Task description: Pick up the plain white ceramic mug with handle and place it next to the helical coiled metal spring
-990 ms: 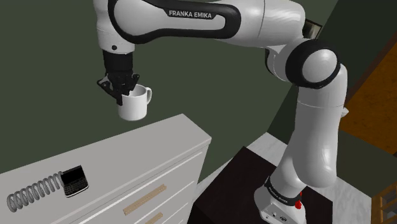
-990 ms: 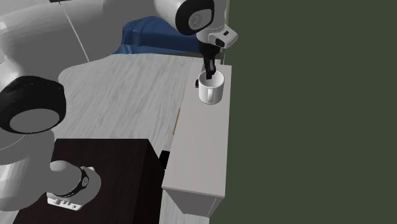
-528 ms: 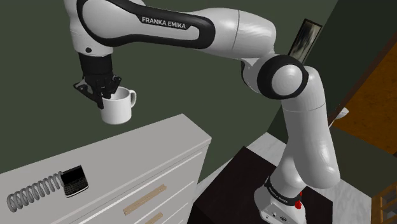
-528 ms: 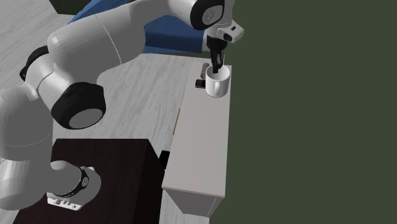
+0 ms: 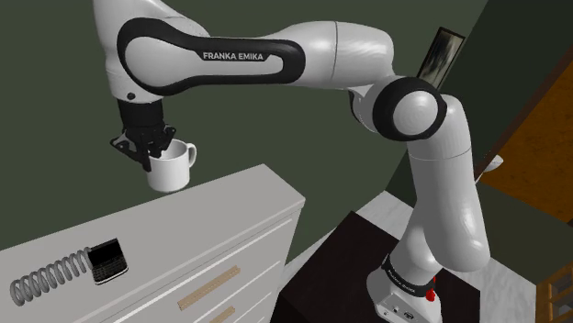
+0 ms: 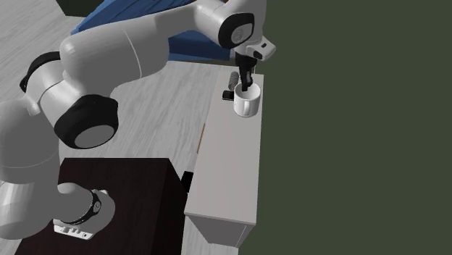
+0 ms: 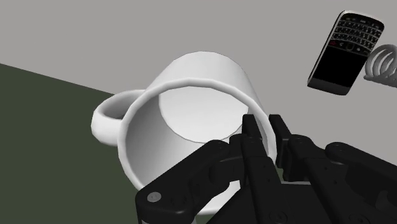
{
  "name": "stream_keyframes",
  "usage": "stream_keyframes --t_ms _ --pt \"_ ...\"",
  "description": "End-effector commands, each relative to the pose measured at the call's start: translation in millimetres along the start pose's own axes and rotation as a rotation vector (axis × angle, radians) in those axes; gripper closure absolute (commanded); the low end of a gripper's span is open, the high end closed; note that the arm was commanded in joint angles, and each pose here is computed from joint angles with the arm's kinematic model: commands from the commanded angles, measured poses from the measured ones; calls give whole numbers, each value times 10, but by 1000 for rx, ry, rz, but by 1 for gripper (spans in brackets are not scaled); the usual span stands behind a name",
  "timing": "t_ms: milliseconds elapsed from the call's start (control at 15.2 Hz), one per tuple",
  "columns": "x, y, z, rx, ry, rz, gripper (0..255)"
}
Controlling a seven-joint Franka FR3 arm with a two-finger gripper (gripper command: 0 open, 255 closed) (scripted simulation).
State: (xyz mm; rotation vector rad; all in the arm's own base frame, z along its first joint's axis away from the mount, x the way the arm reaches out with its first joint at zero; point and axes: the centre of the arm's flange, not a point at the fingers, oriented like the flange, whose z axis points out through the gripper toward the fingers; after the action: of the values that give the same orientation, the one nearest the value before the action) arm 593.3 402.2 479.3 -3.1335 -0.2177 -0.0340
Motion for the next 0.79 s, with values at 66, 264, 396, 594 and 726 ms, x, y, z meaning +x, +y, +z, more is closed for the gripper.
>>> stream_keyframes --t_ms 66,264,396,594,726 --pt "-7 1 154 0 1 0 255" --pt "-11 1 313 0 1 0 255" --pt "-13 1 418 0 1 0 255" --pt "-16 1 576 0 1 0 255" --pt "-19 0 682 0 1 0 255"
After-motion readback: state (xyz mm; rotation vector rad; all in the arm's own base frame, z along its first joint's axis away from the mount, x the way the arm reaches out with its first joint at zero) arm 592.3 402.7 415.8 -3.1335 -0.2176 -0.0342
